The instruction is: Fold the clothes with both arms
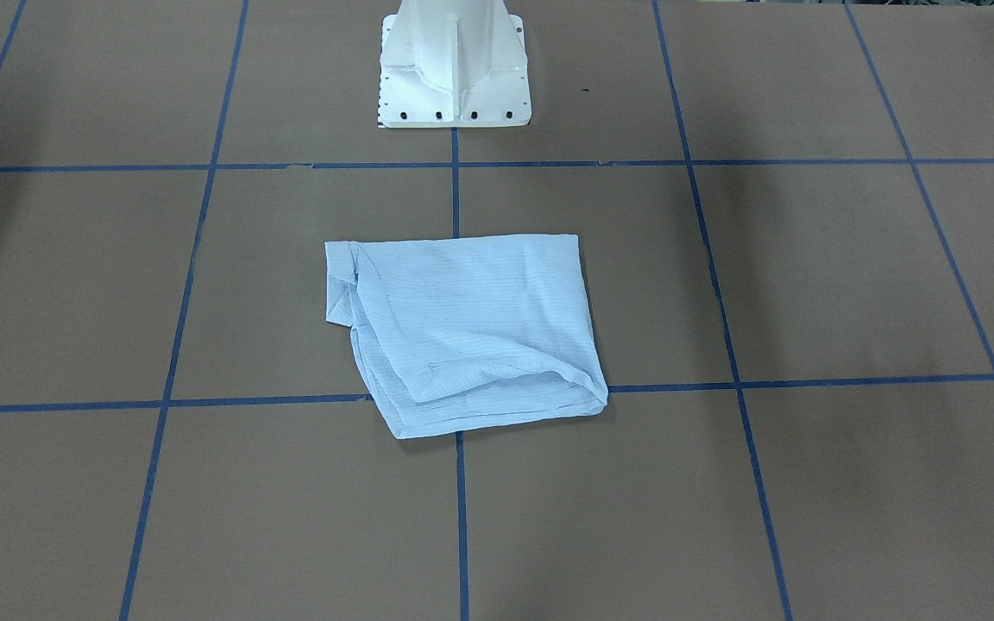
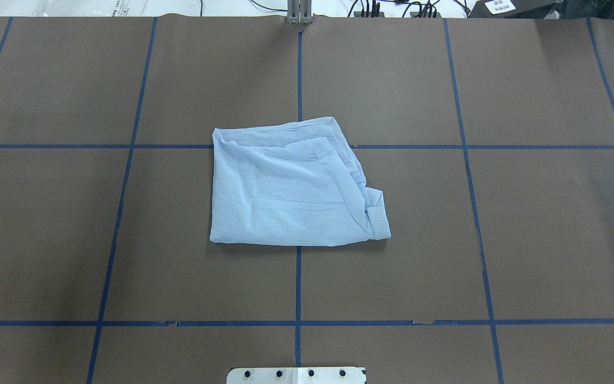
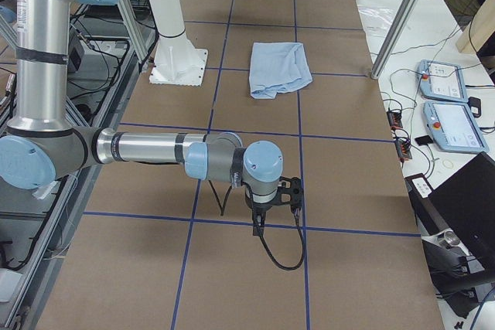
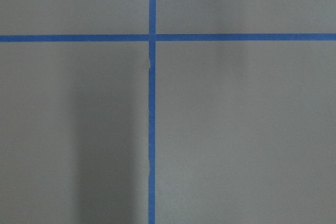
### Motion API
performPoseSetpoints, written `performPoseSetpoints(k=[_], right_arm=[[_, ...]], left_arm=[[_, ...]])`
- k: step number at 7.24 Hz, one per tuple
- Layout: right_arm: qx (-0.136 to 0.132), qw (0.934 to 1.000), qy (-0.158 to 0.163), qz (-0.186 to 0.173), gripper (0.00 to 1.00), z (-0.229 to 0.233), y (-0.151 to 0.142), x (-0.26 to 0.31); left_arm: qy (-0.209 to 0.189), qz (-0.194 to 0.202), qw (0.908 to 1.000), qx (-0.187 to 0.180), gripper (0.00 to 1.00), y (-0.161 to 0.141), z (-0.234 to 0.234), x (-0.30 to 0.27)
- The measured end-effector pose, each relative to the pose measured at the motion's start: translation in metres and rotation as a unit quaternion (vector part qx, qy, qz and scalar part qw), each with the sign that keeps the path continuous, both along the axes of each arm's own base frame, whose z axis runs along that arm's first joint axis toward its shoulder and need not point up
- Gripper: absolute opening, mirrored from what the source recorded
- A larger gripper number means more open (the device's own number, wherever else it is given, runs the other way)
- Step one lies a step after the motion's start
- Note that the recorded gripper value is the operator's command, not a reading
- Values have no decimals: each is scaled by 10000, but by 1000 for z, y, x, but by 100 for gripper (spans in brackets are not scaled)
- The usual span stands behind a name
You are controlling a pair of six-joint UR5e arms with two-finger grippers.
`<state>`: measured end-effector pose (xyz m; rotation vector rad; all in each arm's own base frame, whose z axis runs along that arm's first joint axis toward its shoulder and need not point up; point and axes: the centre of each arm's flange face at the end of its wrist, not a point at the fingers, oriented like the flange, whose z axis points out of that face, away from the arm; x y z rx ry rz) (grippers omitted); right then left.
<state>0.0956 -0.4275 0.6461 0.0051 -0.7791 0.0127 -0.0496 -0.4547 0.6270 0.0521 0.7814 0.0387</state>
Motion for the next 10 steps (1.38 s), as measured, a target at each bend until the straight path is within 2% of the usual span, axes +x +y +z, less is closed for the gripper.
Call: performPoseSetpoints(k=[10], right_arm=[[-29, 10000, -8, 38, 100, -1, -1, 0]], left_arm=[[-5, 7, 10000, 49, 100, -3, -4, 0]])
